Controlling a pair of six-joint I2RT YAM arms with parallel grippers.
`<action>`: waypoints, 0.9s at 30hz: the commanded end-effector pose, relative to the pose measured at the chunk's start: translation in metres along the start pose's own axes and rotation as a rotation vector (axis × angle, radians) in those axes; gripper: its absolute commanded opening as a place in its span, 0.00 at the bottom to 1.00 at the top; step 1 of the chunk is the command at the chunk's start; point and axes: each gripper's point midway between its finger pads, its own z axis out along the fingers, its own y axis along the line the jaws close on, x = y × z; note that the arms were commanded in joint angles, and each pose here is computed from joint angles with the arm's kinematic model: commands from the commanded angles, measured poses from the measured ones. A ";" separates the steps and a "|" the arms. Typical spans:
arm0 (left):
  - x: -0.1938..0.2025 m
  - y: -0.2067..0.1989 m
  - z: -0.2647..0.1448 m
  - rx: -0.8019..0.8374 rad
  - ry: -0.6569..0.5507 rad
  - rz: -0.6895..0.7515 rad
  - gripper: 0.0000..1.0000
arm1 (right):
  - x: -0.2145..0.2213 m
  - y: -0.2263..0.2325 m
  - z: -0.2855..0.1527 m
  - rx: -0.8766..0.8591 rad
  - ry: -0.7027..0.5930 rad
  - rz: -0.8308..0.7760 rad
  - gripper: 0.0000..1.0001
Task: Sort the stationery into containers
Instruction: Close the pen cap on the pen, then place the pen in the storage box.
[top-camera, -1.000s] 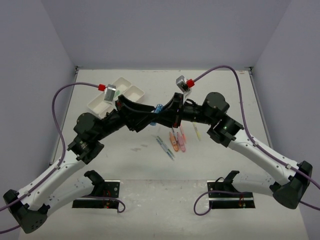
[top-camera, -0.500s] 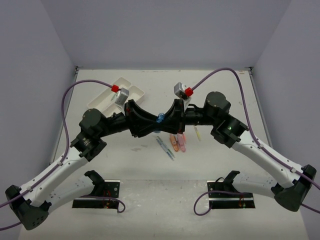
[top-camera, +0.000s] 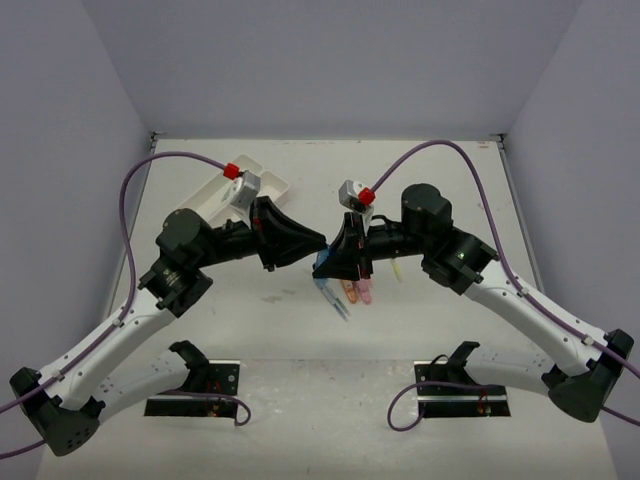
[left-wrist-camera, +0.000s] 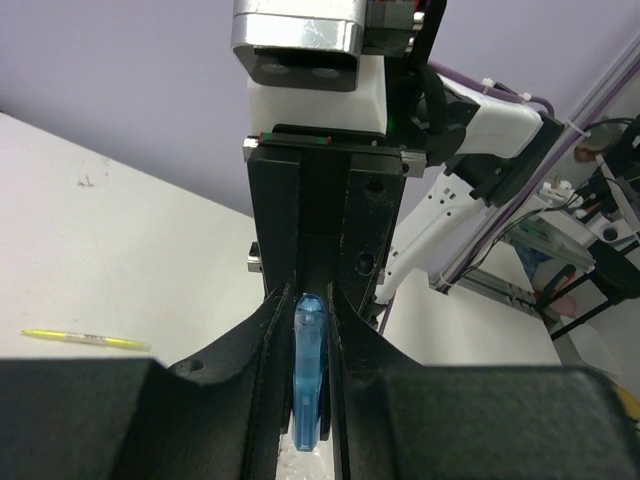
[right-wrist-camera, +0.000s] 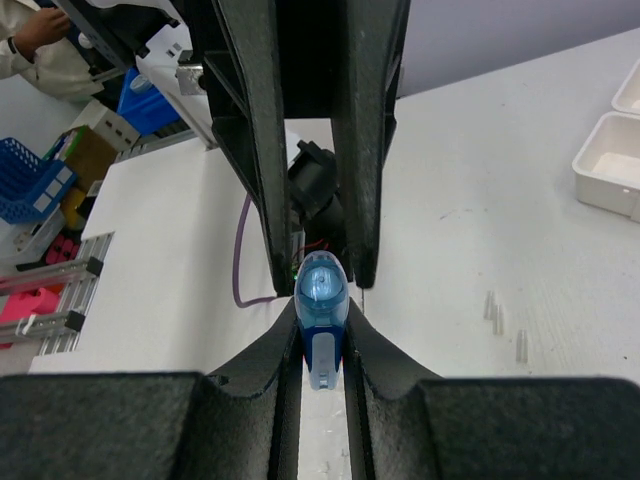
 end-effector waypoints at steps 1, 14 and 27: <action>0.002 -0.007 0.003 0.070 0.021 0.009 0.22 | -0.025 0.015 -0.006 -0.026 -0.043 -0.070 0.00; 0.020 0.002 0.006 0.078 0.071 -0.023 0.00 | -0.032 0.008 -0.002 0.005 -0.050 -0.043 0.00; -0.057 0.136 -0.029 -0.785 0.000 0.192 0.00 | 0.030 -0.080 -0.052 0.527 -0.084 0.094 0.99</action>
